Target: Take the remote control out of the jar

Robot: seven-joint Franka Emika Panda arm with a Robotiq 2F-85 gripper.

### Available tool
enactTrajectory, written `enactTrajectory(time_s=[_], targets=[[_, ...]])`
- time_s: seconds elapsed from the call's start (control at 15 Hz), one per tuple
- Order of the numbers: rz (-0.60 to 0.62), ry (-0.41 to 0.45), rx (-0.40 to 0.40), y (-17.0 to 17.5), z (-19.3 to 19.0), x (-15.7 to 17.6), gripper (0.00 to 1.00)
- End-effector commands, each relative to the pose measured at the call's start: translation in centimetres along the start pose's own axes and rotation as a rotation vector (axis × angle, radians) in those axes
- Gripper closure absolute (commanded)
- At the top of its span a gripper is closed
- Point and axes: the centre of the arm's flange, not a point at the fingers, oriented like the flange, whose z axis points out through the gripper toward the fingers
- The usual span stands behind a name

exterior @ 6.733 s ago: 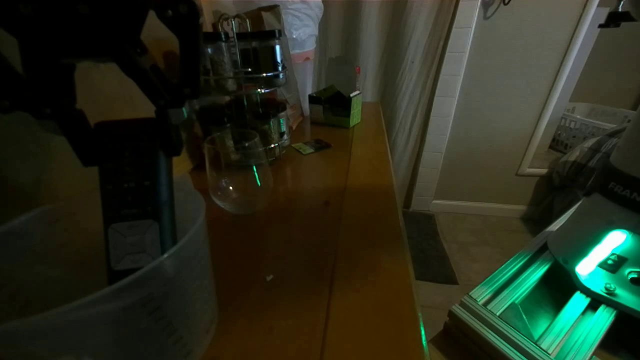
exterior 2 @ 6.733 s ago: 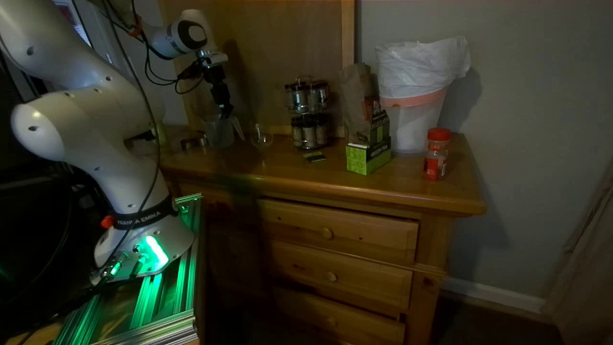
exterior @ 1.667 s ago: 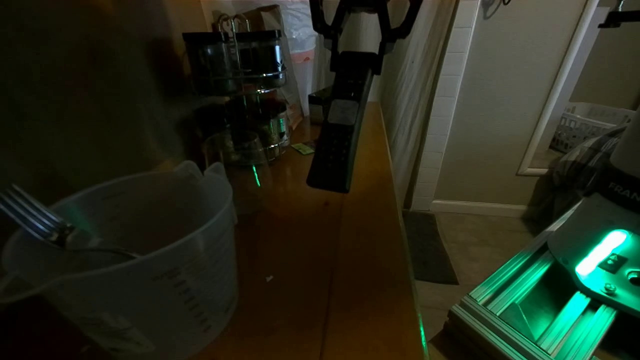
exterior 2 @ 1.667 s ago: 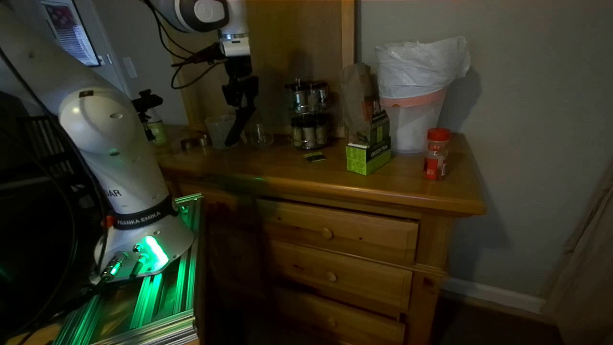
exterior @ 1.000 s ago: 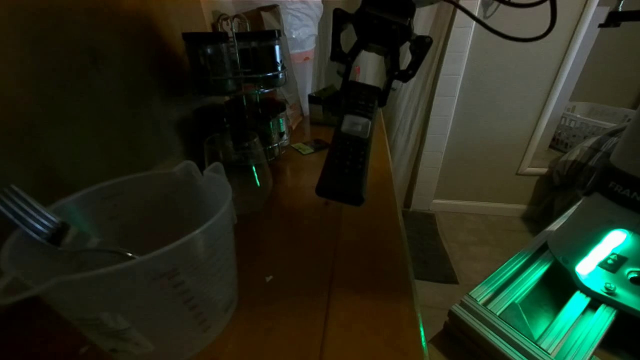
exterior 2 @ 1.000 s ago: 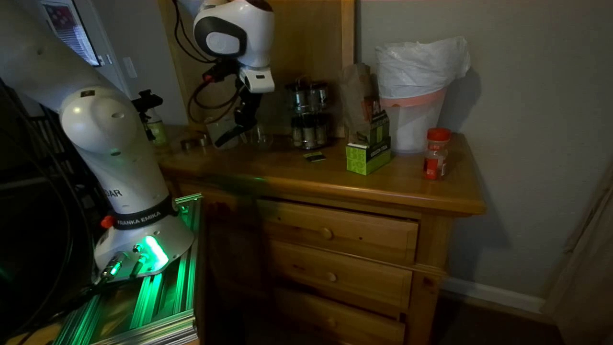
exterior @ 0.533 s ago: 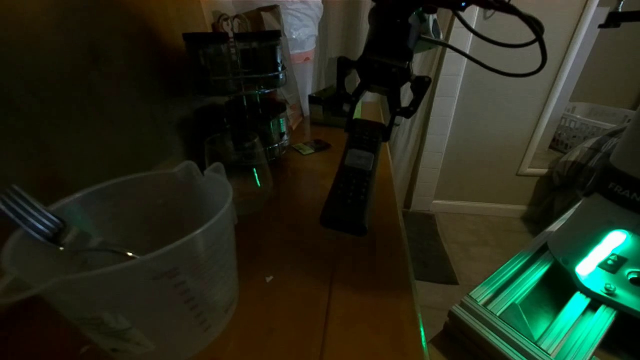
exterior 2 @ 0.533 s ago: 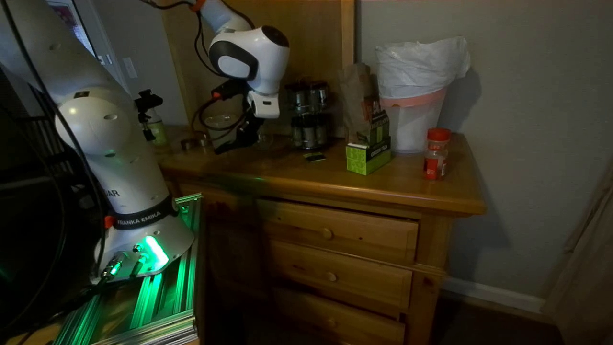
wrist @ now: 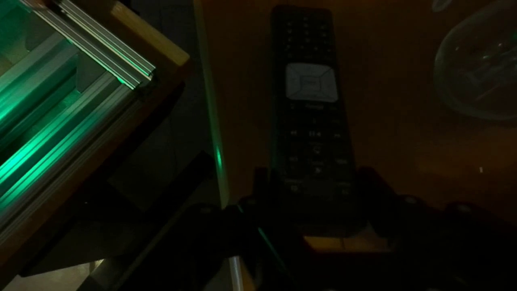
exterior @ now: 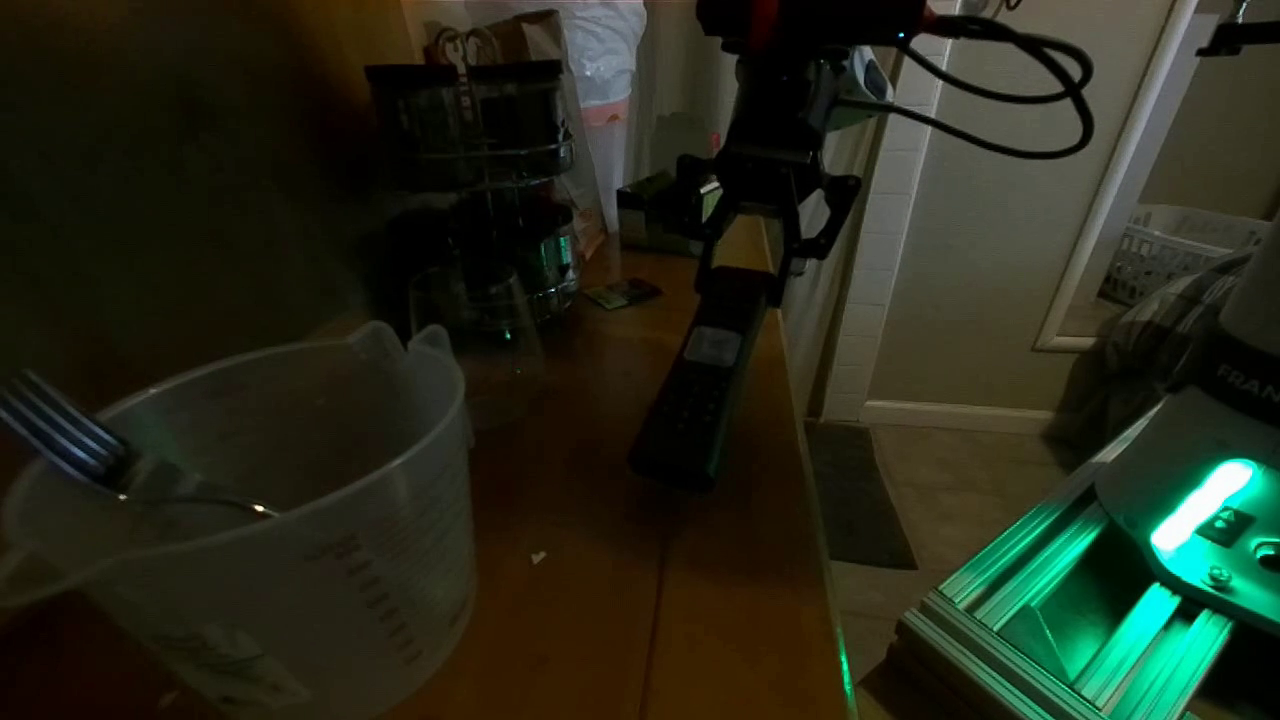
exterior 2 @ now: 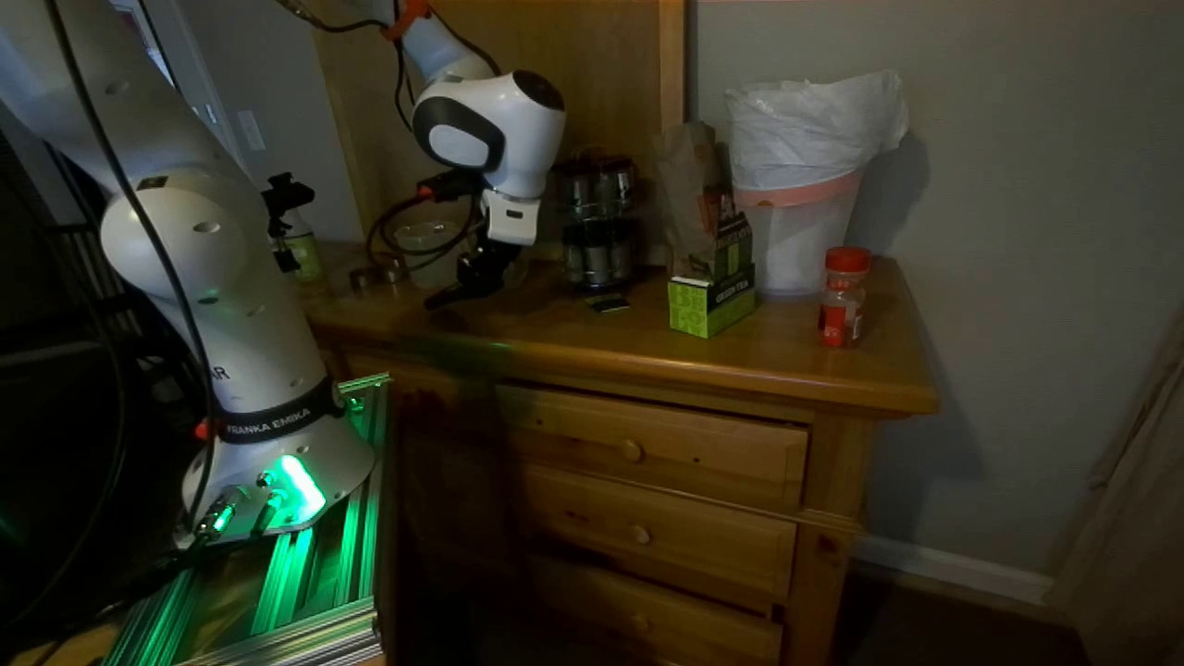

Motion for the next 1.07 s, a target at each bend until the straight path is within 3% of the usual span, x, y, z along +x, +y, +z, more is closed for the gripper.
enactTrajectory(time_s=[0.0,0.47,0.6,0.8,0.87,0.93,1.0], targets=[[0.051,0.098,-0.024,-0.8,0.6,-0.7,0.68],[0.076,0.43,-0.164,-2.9,2.4,-3.4,0.68],[0.077,0.492,-0.192,-3.3,2.9,-4.1,0.68],[0.078,0.566,-0.212,-3.9,3.4,-5.0,0.38],[0.076,0.577,-0.219,-4.1,3.5,-5.2,0.4],[0.078,0.594,-0.221,-4.2,3.6,-5.3,0.64],[0.079,0.613,-0.222,-4.4,3.7,-5.4,0.66]])
